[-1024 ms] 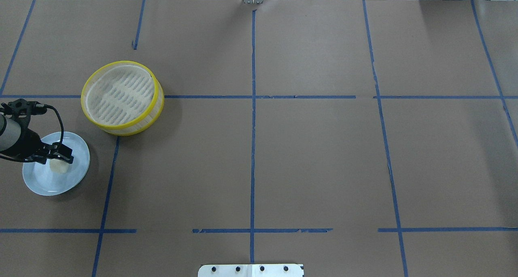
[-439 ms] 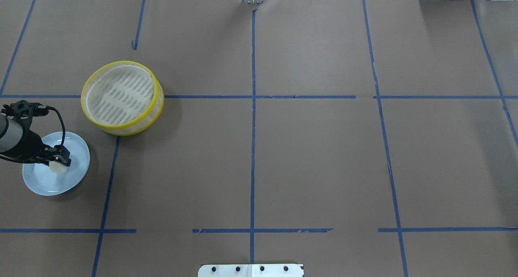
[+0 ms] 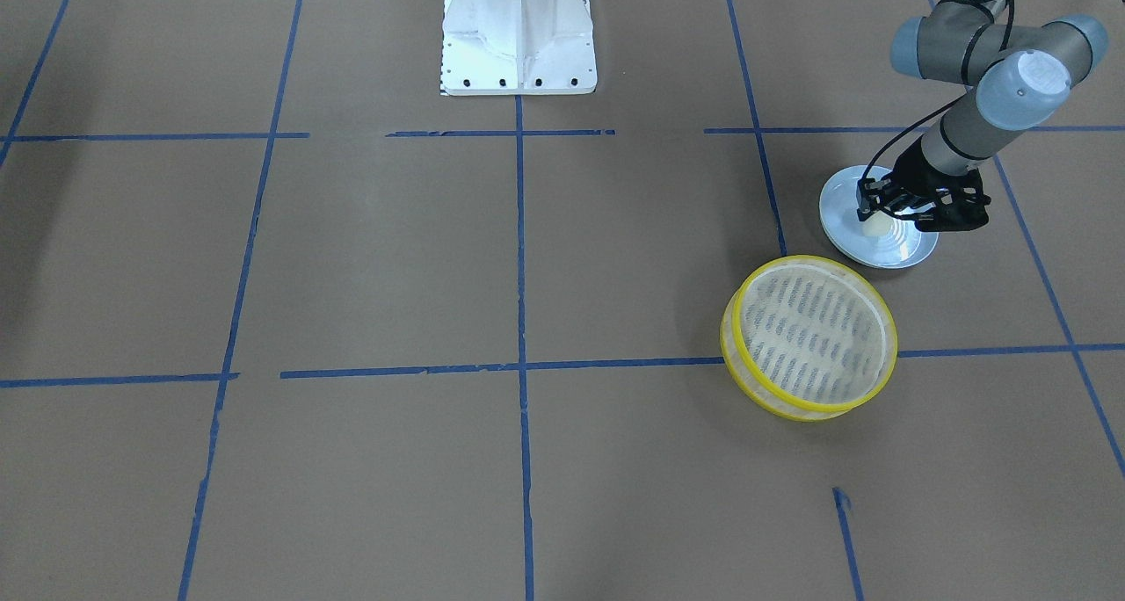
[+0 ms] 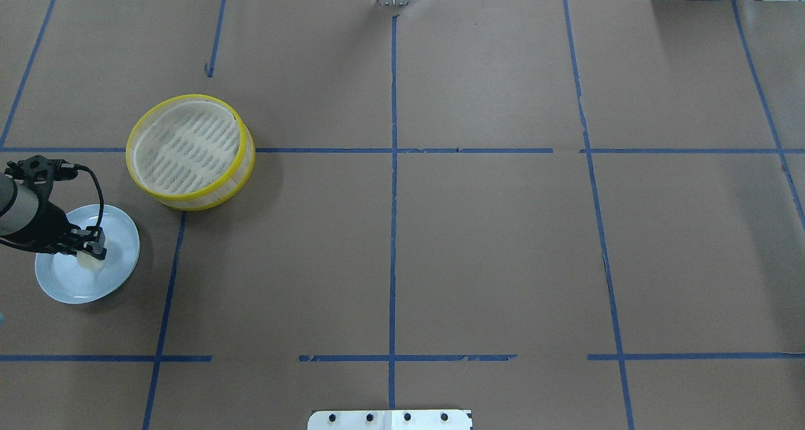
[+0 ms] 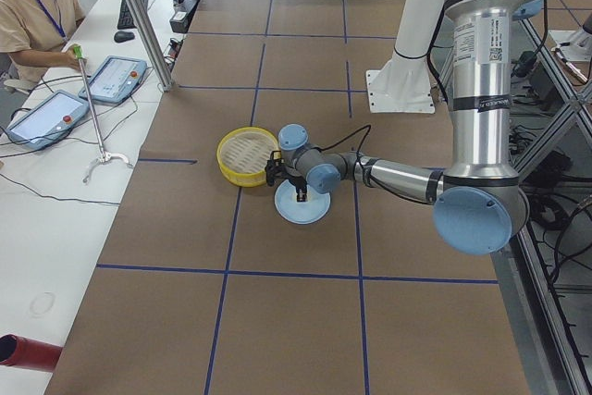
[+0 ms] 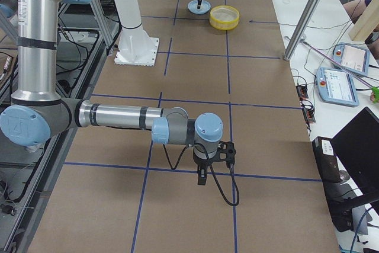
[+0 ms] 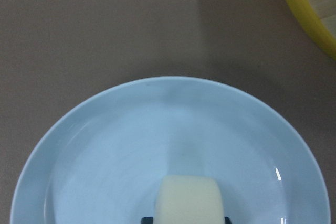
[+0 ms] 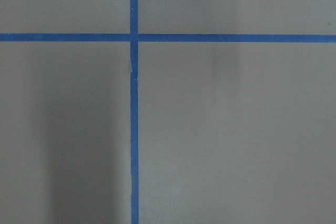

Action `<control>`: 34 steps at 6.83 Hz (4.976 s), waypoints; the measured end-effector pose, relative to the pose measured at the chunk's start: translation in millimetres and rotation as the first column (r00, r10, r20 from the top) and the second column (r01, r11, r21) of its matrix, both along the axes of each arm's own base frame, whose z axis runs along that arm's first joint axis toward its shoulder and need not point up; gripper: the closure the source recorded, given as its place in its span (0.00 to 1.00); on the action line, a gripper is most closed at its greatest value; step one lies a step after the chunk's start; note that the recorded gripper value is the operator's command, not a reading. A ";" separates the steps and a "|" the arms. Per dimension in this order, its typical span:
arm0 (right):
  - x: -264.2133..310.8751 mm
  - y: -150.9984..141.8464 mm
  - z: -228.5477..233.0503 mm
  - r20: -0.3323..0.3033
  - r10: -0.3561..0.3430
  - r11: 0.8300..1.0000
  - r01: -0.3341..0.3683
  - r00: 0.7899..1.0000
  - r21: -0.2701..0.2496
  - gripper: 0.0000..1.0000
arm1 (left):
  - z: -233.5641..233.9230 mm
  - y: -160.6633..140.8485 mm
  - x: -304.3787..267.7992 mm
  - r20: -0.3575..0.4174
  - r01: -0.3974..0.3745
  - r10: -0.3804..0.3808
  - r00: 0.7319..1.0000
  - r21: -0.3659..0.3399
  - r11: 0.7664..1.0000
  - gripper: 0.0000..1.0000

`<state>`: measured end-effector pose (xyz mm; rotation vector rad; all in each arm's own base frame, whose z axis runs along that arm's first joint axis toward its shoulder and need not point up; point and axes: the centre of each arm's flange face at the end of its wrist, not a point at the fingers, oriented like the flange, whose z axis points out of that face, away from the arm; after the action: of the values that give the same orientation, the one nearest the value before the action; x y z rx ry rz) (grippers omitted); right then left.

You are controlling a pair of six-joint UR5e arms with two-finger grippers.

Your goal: Place bun in steamer

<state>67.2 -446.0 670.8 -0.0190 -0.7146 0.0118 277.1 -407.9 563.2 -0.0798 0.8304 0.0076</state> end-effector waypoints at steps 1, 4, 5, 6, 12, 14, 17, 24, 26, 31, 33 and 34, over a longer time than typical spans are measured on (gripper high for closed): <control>0.0 0.0 0.0 0.000 0.000 1.000 0.000 1.000 0.000 0.00 | -15.7 -0.2 -2.2 -0.018 0.004 -0.003 1.000 0.020 1.000 0.65; 0.0 0.0 0.0 0.000 0.000 1.000 0.000 1.000 0.000 0.00 | -93.4 -29.2 -10.9 -0.090 0.059 -0.051 0.995 0.098 0.993 0.64; 0.0 0.0 0.0 0.000 0.000 1.000 0.000 1.000 0.000 0.00 | -113.1 -53.2 -17.7 -0.111 0.101 -0.087 0.990 0.121 0.987 0.64; 0.0 0.0 0.0 0.000 0.000 1.000 0.000 1.000 0.000 0.00 | -125.5 -77.6 -17.6 -0.123 0.129 -0.113 0.986 0.135 0.982 0.64; 0.0 0.0 0.0 0.000 0.000 1.000 0.000 1.000 0.000 0.00 | -120.5 -168.1 51.5 -0.076 0.144 -0.138 0.987 0.070 0.987 0.65; 0.0 0.0 0.0 0.000 0.000 1.000 0.000 1.000 0.000 0.00 | -118.2 -162.2 69.0 -0.070 0.133 -0.130 0.989 0.045 0.990 0.64; 0.0 0.0 0.0 0.000 0.000 1.000 0.000 1.000 0.000 0.00 | -118.2 -155.7 81.4 -0.068 0.130 -0.128 0.989 0.024 0.991 0.07; 0.0 0.0 0.0 0.000 0.000 1.000 0.000 1.000 0.000 0.00 | -128.3 -181.4 -15.0 -0.123 0.158 -0.143 0.982 0.121 0.980 0.00; 0.0 0.0 0.0 0.000 0.000 1.000 0.000 1.000 0.000 0.00 | -81.6 -150.6 -102.8 -0.104 0.118 -0.098 0.990 0.208 0.971 0.00; 0.0 -0.1 0.0 0.000 0.000 1.000 0.000 1.000 0.000 0.00 | 51.8 -65.7 -324.2 -0.009 0.055 -0.054 0.998 0.281 0.958 0.01; 0.0 0.0 0.0 0.000 0.000 1.000 0.000 1.000 0.000 0.00 | 66.6 -54.5 -353.4 0.002 0.071 -0.073 0.997 0.233 0.970 0.01; 0.0 0.0 0.0 0.000 0.000 1.000 0.000 1.000 0.000 0.00 | 72.1 -50.3 -357.3 0.004 0.076 -0.079 0.997 0.203 0.976 0.01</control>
<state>67.2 -445.9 670.8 -0.0190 -0.7147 0.0118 -80.2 -458.2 635.3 0.1447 0.8158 0.0182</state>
